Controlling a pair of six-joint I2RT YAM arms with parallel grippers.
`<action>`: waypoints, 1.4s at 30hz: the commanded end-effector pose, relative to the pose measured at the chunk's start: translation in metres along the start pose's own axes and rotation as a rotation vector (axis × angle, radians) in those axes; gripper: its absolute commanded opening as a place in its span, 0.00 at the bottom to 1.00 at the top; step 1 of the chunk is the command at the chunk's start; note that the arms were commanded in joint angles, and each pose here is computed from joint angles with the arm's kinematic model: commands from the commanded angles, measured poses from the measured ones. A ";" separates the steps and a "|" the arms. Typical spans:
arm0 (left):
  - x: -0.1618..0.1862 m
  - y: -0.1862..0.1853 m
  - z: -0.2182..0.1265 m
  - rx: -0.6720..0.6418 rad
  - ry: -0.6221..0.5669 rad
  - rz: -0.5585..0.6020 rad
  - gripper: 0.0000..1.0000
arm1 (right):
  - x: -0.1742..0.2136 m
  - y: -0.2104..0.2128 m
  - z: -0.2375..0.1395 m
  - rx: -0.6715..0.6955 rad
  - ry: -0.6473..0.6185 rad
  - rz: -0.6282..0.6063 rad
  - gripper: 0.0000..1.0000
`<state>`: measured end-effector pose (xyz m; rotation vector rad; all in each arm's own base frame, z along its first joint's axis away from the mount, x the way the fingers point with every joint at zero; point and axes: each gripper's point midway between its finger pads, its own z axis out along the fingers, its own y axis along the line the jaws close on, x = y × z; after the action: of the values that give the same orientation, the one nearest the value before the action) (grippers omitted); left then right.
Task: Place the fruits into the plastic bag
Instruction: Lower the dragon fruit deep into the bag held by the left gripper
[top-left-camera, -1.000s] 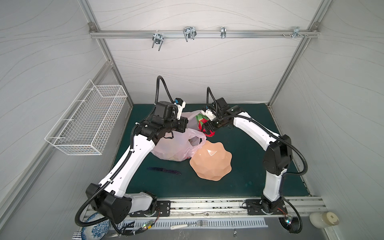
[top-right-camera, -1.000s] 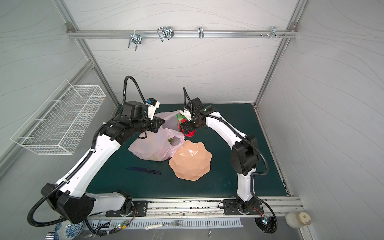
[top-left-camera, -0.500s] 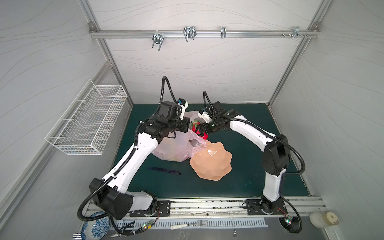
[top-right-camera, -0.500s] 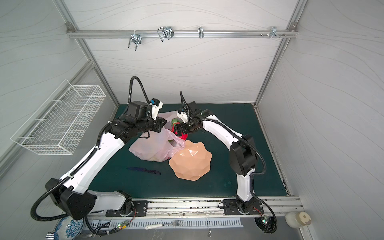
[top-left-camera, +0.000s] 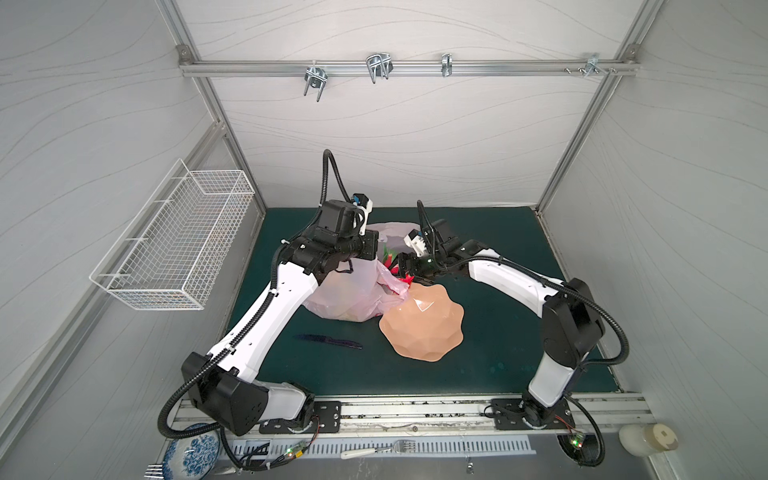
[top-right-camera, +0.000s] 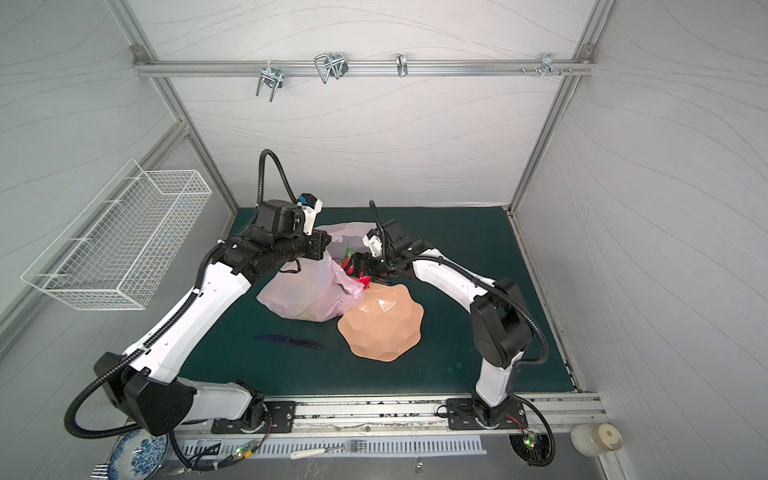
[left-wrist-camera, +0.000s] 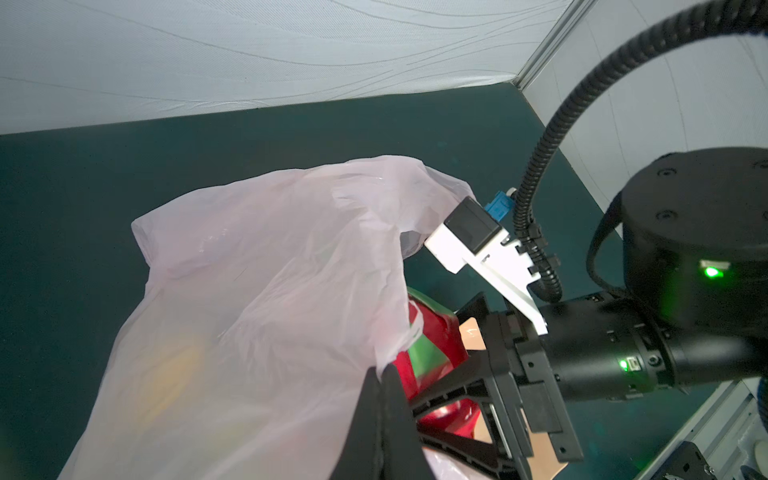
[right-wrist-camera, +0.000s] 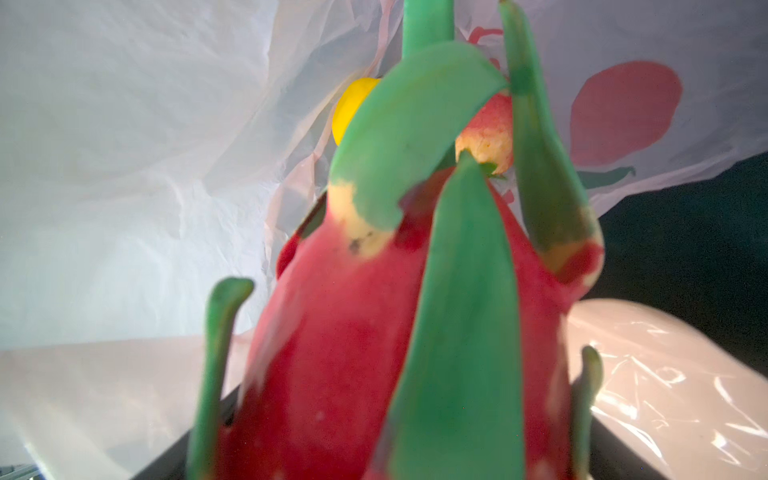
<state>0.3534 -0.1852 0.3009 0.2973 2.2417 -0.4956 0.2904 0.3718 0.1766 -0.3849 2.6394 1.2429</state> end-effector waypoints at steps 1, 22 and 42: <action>-0.027 -0.005 -0.008 0.000 -0.080 -0.004 0.00 | -0.006 0.042 -0.018 -0.094 -0.072 -0.043 0.26; -0.017 -0.017 -0.016 0.076 -0.069 0.003 0.00 | -0.014 0.043 0.007 -0.057 -0.075 0.002 0.26; -0.012 -0.022 -0.020 0.106 -0.067 0.012 0.00 | -0.061 0.007 0.028 0.003 -0.075 0.119 0.26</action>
<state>0.3409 -0.1904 0.3111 0.3142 2.2200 -0.5734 0.3424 0.3952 0.1662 -0.1737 2.6788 1.1958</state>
